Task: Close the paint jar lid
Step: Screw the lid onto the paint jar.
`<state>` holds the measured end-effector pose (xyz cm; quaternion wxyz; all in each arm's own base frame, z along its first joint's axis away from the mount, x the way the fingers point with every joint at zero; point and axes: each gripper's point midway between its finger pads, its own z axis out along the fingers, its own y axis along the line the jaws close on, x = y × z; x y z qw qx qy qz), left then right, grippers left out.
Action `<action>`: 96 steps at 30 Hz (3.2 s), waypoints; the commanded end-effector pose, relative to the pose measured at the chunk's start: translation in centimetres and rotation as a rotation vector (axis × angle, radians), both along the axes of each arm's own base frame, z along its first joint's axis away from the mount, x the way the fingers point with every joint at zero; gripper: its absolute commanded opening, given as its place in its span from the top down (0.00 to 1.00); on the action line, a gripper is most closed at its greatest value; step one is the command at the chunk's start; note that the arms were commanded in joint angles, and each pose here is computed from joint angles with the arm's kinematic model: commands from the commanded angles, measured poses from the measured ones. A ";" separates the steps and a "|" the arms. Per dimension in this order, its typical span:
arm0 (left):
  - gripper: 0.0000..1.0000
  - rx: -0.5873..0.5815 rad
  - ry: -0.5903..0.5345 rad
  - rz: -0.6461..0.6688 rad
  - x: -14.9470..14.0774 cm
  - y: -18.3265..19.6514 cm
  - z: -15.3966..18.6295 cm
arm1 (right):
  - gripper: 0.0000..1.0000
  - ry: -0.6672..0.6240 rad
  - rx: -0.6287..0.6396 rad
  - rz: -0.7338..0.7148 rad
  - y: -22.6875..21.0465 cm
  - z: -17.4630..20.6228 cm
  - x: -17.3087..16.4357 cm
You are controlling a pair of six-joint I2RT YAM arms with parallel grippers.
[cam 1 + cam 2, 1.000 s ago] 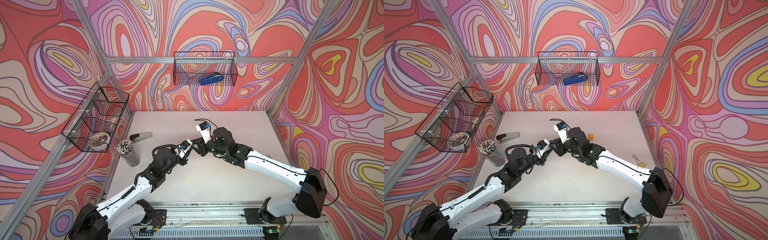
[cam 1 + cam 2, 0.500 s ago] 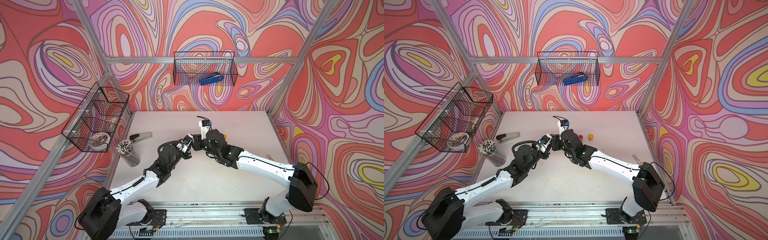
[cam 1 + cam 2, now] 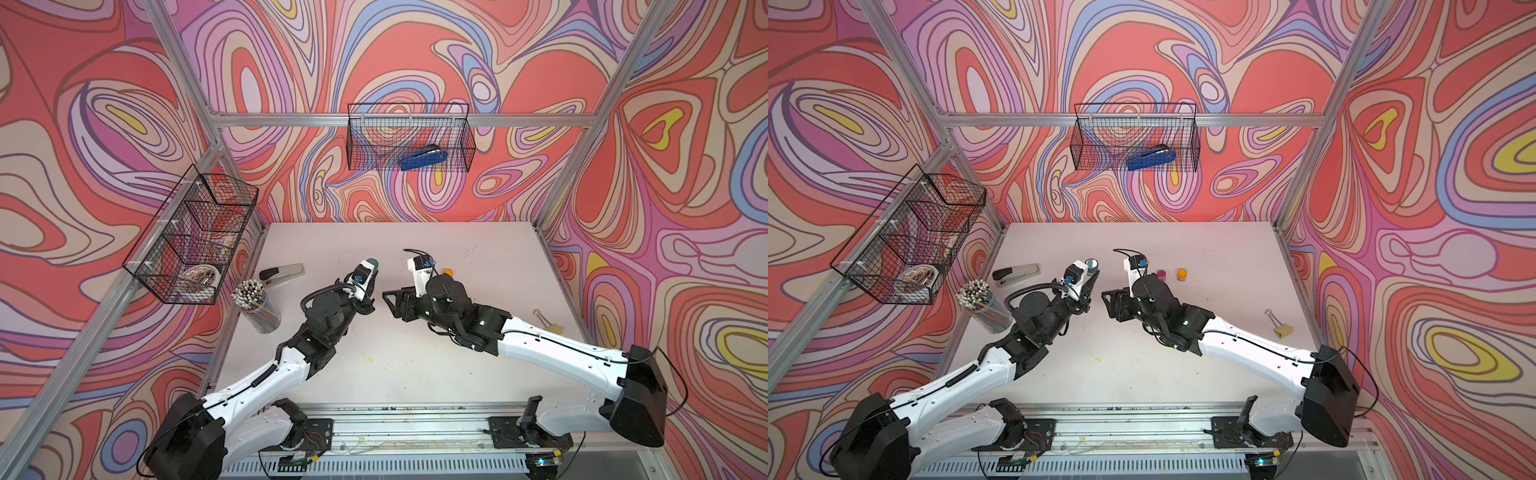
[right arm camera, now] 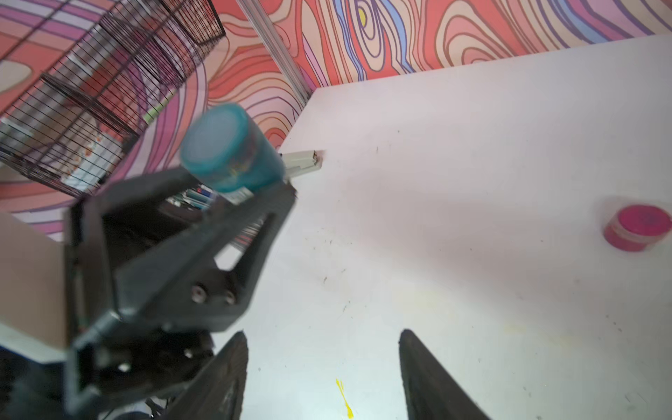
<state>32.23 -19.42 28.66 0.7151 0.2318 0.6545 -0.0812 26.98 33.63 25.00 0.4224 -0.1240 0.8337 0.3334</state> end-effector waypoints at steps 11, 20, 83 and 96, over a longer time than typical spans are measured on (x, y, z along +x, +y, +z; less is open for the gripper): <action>0.73 -0.009 0.195 -0.423 -9.4 -2.2 -0.7 | 0.17 -0.243 -0.156 0.112 -5.1 4.5 0.8; 0.73 -0.006 0.223 -0.474 -11.4 -1.9 -0.3 | 0.18 -0.254 -0.065 0.510 -1.3 4.7 1.1; 0.72 0.001 0.164 -0.591 -9.0 -5.7 -0.4 | 0.52 -0.219 -0.038 0.812 1.2 3.5 -3.0; 0.72 0.002 0.147 -0.559 -8.6 -5.5 0.3 | 0.60 -0.208 -0.054 0.768 1.3 3.2 -2.5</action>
